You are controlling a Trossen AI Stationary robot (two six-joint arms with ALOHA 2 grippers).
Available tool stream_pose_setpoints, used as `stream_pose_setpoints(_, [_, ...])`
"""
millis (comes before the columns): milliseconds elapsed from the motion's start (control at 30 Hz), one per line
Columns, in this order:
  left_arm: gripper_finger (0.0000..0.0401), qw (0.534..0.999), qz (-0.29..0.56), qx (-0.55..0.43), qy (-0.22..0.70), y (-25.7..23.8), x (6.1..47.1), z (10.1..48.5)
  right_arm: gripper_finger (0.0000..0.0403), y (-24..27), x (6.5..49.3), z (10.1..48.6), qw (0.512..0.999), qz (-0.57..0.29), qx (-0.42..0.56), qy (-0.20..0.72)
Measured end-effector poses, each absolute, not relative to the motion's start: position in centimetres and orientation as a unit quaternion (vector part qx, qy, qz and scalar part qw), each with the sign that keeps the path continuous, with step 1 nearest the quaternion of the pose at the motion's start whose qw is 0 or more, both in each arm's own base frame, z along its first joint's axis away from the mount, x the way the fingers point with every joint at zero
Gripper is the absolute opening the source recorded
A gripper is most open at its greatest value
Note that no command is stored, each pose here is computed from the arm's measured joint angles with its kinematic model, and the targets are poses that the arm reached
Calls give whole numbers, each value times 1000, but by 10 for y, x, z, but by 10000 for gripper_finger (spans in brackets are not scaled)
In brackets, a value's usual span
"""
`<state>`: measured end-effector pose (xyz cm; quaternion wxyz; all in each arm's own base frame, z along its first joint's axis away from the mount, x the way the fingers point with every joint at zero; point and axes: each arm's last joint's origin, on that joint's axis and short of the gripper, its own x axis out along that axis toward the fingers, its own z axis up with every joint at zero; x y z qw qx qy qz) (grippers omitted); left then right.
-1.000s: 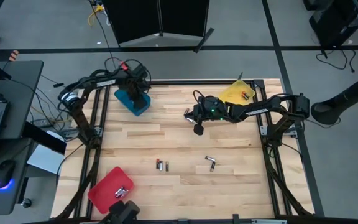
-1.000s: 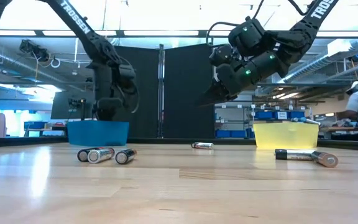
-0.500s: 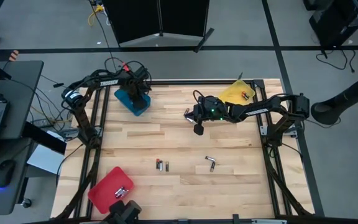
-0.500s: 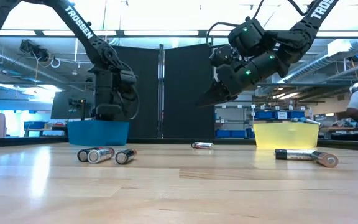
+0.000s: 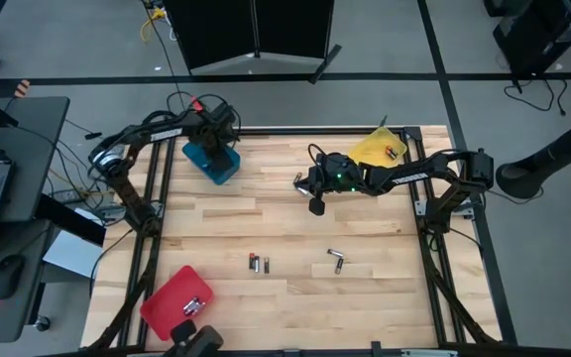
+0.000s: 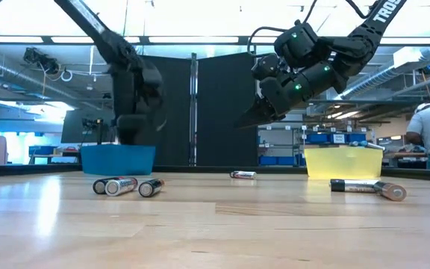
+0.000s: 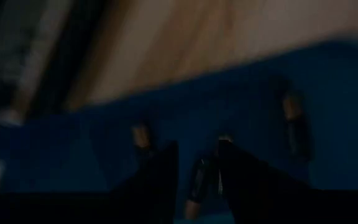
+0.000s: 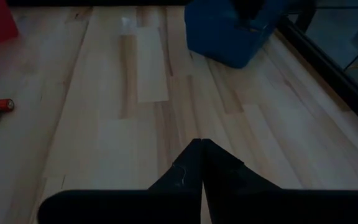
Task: Sort batteries
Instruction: Put the bottom black orange battery into the yellow bin
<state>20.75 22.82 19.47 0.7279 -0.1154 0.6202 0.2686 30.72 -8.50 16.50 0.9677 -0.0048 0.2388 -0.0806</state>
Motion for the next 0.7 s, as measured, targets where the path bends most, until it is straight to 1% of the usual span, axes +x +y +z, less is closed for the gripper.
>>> stream_pose_setpoints(167, [84,790,299,-88,528,212,207,234,9,-92,305,165,964,-115,5,241])
stream_pose_setpoints(300, [43,853,292,-64,428,192,206,249,20,-97,303,165,963,-124,19,239])
stream_pose_setpoints(433, [8,914,271,-41,299,170,210,241,23,-96,304,165,963,-120,22,239])
stream_pose_setpoints(567, [10,960,225,-14,168,145,216,221,14,-90,306,165,964,-113,29,238])
stream_pose_setpoints(700, [10,979,195,1,64,122,215,207,19,-81,306,164,961,-106,54,249])
